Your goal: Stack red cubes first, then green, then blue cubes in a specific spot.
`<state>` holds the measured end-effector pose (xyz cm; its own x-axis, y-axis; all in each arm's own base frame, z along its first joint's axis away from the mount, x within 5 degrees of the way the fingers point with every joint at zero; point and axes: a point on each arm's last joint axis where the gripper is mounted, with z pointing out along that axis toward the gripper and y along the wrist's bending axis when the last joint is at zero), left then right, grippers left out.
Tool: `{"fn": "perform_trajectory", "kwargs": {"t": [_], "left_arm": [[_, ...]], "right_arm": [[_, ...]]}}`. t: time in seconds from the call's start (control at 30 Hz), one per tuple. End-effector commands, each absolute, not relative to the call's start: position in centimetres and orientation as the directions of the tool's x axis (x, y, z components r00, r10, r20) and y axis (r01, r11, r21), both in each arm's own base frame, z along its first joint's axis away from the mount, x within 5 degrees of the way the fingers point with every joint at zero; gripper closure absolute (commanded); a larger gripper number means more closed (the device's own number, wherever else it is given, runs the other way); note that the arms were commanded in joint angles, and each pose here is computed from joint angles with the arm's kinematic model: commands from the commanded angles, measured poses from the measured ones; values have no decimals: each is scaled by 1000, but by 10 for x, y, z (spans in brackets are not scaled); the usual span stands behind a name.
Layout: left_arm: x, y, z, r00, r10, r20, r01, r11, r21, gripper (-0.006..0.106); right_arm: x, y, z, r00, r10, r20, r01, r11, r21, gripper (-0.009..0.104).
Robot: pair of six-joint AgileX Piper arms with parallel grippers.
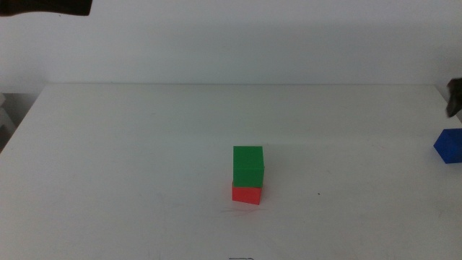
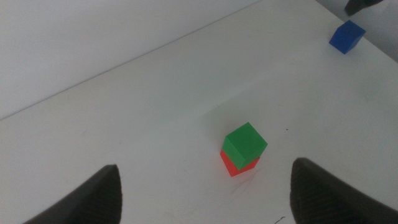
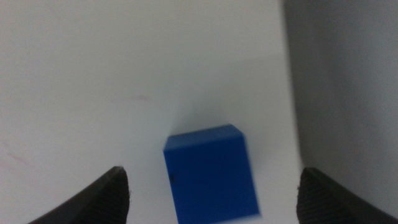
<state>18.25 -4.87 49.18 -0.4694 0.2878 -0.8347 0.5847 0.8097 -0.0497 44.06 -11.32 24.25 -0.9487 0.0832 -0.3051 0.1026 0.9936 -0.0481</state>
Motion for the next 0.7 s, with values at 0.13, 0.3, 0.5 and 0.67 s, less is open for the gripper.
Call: {"fn": "perform_trajectory", "kwargs": {"t": [0.13,0.3,0.5,0.67], "left_arm": [[170,-52,501,-455,283,-844,613,787,-66,9],[170,-52,501,-455,283,-844,613,787,-66,9],[170,-52,501,-455,283,-844,613,787,-66,9],[170,-52,501,-455,283,-844,613,787,-66,9]], "right_arm": [[451,-119,236,-940,53,-336,79,995,-65,16],[453,-119,215,-962,60,-266,76,996,-51,16],[454,-121,205,-969,56,-242,72,996,-59,28],[450,-120,212,-971,68,-228,82,995,-50,90]]}}
